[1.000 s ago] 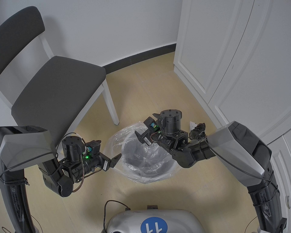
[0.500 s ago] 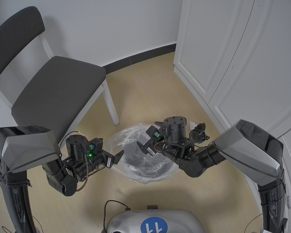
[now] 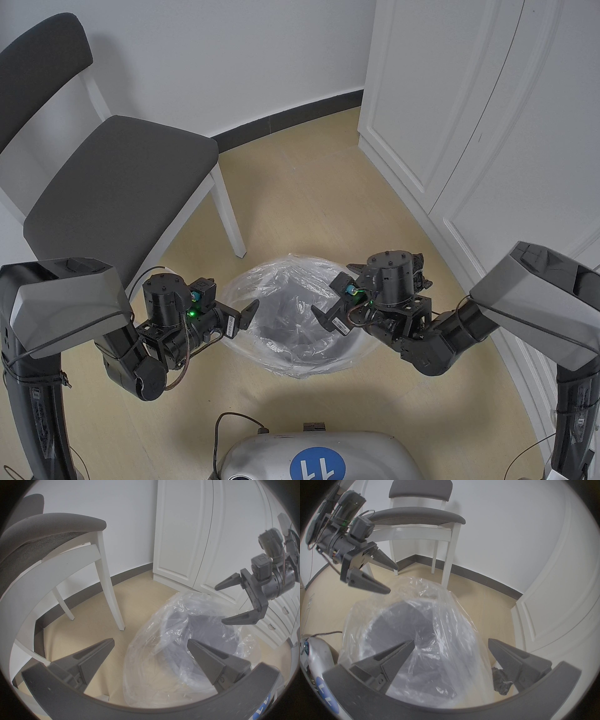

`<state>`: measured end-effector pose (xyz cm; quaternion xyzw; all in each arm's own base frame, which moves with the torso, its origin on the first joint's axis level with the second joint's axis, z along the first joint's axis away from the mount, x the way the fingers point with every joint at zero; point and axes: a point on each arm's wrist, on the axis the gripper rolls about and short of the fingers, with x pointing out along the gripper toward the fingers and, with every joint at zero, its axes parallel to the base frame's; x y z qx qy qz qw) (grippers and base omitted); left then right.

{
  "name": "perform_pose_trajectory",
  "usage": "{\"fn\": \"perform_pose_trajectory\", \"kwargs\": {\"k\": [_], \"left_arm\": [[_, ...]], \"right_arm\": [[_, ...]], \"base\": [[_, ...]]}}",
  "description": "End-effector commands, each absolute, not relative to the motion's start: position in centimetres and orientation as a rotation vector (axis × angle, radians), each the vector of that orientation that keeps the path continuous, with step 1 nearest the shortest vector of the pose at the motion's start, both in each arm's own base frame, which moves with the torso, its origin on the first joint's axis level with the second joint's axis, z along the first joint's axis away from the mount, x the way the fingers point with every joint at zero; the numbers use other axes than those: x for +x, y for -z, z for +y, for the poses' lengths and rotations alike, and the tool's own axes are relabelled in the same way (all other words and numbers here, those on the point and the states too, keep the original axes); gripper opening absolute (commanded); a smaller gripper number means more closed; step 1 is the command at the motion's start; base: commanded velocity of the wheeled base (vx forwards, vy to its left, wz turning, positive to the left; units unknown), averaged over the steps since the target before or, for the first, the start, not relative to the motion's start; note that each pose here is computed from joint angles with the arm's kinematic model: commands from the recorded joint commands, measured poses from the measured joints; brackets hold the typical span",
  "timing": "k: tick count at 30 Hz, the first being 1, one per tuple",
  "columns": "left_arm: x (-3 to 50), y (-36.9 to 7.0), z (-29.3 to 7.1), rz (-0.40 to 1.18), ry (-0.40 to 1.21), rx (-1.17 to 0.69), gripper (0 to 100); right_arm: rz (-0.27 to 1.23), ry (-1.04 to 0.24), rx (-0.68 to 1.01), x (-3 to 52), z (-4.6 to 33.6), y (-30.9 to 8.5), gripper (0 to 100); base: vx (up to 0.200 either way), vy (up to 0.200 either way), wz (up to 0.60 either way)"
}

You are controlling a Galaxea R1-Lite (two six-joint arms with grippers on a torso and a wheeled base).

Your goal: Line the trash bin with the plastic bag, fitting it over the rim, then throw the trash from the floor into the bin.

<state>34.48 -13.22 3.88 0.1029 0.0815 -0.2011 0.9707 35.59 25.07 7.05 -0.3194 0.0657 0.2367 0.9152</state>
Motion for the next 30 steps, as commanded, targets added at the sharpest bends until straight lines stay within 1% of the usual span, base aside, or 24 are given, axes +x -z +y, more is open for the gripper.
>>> {"fn": "perform_pose_trajectory", "kwargs": {"k": [1,2,3,5,9,14,16,20,25,30], "left_arm": [[35.1,-4.3,-13.3,0.142,0.362,0.196,100],[35.1,-4.3,-13.3,0.144,0.359,0.197,100],[35.2,-4.4,-13.3,0.138,0.347,0.197,100],[35.3,-4.4,-13.3,0.139,0.345,0.195,100],[35.3,-4.5,-13.3,0.134,0.343,0.194,100],[35.6,-4.6,-13.4,0.125,0.318,0.194,100],[35.6,-4.7,-13.4,0.122,0.315,0.194,100],[35.6,-4.7,-13.3,0.123,0.313,0.194,100],[35.7,-4.7,-13.3,0.124,0.313,0.194,100],[35.7,-4.5,-13.4,0.135,0.314,0.197,100]], "right_arm": [[0.097,-0.397,-0.635,35.0,21.7,-6.6,100],[0.093,-0.394,-0.633,35.0,21.6,-6.6,100],[0.059,-0.36,-0.611,34.9,20.6,-6.1,100],[0.055,-0.337,-0.569,34.7,19.7,-5.2,100],[0.062,-0.279,-0.374,34.0,18.9,-3.3,100],[0.097,-0.275,-0.277,33.1,18.2,-2.3,100],[0.068,-0.279,-0.246,32.9,18.5,-2.8,100],[0.012,-0.305,-0.209,32.2,19.4,-4.0,100],[0.026,-0.338,-0.193,31.9,20.6,-3.5,100],[0.032,-0.331,-0.197,32.9,20.8,-2.8,100]], "base": [[0.0,0.0,0.0],[0.0,0.0,0.0],[0.0,0.0,0.0],[0.0,0.0,0.0],[0.0,0.0,0.0],[0.0,0.0,0.0],[0.0,0.0,0.0],[0.0,0.0,0.0],[0.0,0.0,0.0],[0.0,0.0,0.0]]}}
